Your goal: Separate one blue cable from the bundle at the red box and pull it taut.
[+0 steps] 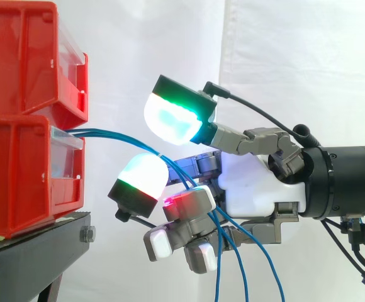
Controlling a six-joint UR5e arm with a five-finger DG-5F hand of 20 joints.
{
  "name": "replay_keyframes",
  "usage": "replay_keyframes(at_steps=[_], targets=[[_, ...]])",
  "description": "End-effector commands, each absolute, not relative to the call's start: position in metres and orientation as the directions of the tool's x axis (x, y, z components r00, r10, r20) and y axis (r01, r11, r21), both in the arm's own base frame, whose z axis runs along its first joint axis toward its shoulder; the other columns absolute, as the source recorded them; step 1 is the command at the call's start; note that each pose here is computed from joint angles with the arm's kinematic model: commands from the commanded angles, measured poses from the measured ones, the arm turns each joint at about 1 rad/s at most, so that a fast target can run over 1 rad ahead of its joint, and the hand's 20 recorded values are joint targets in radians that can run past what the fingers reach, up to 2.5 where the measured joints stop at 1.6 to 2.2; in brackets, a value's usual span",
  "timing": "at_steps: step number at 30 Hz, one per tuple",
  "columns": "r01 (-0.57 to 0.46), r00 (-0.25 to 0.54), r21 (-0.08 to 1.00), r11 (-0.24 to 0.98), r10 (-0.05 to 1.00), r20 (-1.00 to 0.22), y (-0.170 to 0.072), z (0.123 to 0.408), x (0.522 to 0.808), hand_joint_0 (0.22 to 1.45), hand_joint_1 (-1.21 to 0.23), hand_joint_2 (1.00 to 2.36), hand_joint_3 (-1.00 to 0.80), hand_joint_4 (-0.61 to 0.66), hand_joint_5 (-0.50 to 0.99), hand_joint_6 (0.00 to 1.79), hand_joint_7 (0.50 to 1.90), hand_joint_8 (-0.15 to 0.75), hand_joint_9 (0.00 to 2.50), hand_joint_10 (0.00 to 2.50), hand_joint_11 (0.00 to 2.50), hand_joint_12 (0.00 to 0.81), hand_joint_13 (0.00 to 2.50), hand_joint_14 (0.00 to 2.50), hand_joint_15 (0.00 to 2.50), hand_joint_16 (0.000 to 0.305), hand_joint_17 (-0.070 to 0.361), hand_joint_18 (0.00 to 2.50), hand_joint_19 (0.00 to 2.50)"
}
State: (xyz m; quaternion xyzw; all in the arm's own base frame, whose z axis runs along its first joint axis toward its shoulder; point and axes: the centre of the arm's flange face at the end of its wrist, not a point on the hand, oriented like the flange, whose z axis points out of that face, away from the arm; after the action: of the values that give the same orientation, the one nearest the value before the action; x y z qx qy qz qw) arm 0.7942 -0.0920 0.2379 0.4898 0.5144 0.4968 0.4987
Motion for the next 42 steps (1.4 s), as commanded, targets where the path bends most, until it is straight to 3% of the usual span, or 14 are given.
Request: replay_keyframes(at_steps=[1,9,11,15,18,22,26,28,30,34,42], targets=[[0.007,-0.023,1.000,0.027,0.999,-0.026,-0.0917,0.2384,0.7946,0.65,-0.58,1.00,-0.50,0.13,-0.22,0.87,0.98,0.324,1.15,0.02,1.26,0.377,0.99,0.02,0.68,0.047,0.106,0.99,0.84],[0.009,-0.020,1.000,0.022,1.000,-0.022,-0.0942,0.2377,0.7940,0.71,-0.77,1.02,-0.31,0.01,-0.21,0.90,1.04,0.330,1.17,0.02,1.28,0.375,1.00,0.02,0.69,0.047,0.105,1.00,0.83],[0.007,-0.020,1.000,0.022,1.000,-0.022,-0.0942,0.2389,0.7939,0.75,-0.83,1.01,-0.33,0.00,-0.22,0.90,1.11,0.328,1.17,0.02,1.29,0.374,1.00,0.02,0.69,0.046,0.105,0.99,0.82],[0.012,-0.020,1.000,0.022,1.000,-0.022,-0.0942,0.2374,0.7937,0.80,-0.90,1.00,-0.45,0.02,-0.20,0.92,1.12,0.330,1.21,0.02,1.31,0.372,0.99,0.02,0.69,0.045,0.102,0.95,0.82],[0.012,-0.019,1.000,0.022,1.000,-0.022,-0.0944,0.2374,0.7937,0.80,-0.90,1.00,-0.50,0.03,-0.20,0.92,1.11,0.329,1.23,0.02,1.32,0.366,0.99,0.03,0.68,0.045,0.101,0.96,0.81],[0.012,-0.019,1.000,0.022,1.000,-0.022,-0.0944,0.2374,0.7937,0.63,-0.85,1.00,-0.50,0.06,-0.19,0.91,1.08,0.328,1.26,0.02,1.34,0.369,1.02,0.02,0.70,0.045,0.100,0.97,0.83],[0.012,-0.019,1.000,0.022,1.000,-0.022,-0.0954,0.2374,0.7935,0.57,-0.88,1.00,-0.50,0.04,-0.17,0.89,1.11,0.323,1.33,0.02,1.38,0.370,1.06,0.03,0.70,0.046,0.105,1.01,0.83],[0.015,-0.017,1.000,0.022,1.000,-0.022,-0.0967,0.2371,0.7931,0.52,-0.86,1.00,-0.50,0.04,-0.16,0.88,1.05,0.327,1.37,0.02,1.37,0.375,1.07,0.02,0.71,0.049,0.109,1.03,0.83],[0.015,-0.017,1.000,0.022,1.000,-0.022,-0.0967,0.2371,0.7931,0.49,-0.81,1.00,-0.50,0.05,-0.16,0.86,1.07,0.340,1.38,0.02,1.37,0.388,1.08,0.03,0.71,0.052,0.116,1.05,0.82],[0.015,-0.019,1.000,0.021,1.000,-0.020,-0.0954,0.2371,0.7932,0.50,-0.65,1.00,-0.50,0.05,-0.15,0.85,1.07,0.338,1.39,0.02,1.35,0.389,1.09,0.02,0.70,0.051,0.114,1.05,0.84],[0.010,-0.017,1.000,0.020,1.000,-0.020,-0.0955,0.2393,0.7942,0.62,-0.55,1.00,-0.50,-0.02,-0.11,0.83,1.21,0.298,1.58,0.03,1.38,0.363,1.22,0.03,0.75,0.044,0.099,1.10,0.89]])
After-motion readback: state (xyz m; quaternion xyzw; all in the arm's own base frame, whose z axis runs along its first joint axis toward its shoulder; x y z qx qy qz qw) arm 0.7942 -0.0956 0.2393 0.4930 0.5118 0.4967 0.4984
